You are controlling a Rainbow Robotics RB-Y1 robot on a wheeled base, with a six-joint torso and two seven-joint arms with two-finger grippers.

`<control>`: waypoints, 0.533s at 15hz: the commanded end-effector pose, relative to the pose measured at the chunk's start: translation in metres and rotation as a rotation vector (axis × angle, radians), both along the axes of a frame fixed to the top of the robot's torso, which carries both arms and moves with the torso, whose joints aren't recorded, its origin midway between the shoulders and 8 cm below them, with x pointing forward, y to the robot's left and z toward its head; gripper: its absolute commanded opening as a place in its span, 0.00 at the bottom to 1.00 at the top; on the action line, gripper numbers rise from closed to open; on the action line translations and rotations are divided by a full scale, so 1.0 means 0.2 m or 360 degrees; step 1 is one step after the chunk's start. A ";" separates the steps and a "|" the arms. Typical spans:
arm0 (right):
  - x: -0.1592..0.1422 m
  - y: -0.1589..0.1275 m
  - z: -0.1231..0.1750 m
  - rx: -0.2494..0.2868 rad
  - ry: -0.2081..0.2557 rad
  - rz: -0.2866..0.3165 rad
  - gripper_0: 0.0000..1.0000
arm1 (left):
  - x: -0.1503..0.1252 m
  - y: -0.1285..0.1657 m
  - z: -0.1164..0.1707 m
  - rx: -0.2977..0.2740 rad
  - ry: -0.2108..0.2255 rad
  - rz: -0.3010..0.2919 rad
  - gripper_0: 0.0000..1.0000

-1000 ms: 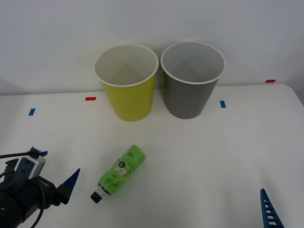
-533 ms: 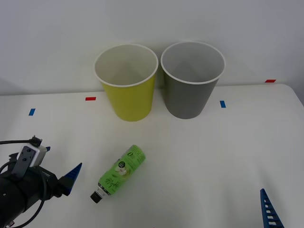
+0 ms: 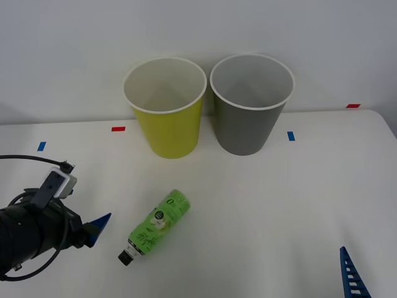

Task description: Put cans in the gray bin and PET bottles in the light green bin.

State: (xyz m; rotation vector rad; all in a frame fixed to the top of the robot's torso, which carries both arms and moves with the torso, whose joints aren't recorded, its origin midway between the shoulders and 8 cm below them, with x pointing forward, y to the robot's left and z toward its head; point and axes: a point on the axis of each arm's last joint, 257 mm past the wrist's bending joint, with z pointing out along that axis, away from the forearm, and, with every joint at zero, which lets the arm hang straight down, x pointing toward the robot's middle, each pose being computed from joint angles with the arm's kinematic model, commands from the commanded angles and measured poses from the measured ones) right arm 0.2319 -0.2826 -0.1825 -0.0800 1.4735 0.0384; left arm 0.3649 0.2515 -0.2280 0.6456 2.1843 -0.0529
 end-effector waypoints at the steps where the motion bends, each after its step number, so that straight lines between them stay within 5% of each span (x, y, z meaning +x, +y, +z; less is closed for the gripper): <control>1: 0.00 0.00 0.00 0.0000 0.0000 0.0000 1.00 | -0.02 -0.08 0.04 0.0059 0.0113 -0.0101 1.00; 2: 0.00 0.00 0.00 0.0000 0.0000 0.0000 1.00 | -0.04 -0.08 0.04 0.0127 0.0146 -0.0145 1.00; 8: 0.00 0.00 0.00 0.0000 0.0000 0.0000 1.00 | -0.07 -0.24 0.06 0.0140 0.0299 -0.0238 1.00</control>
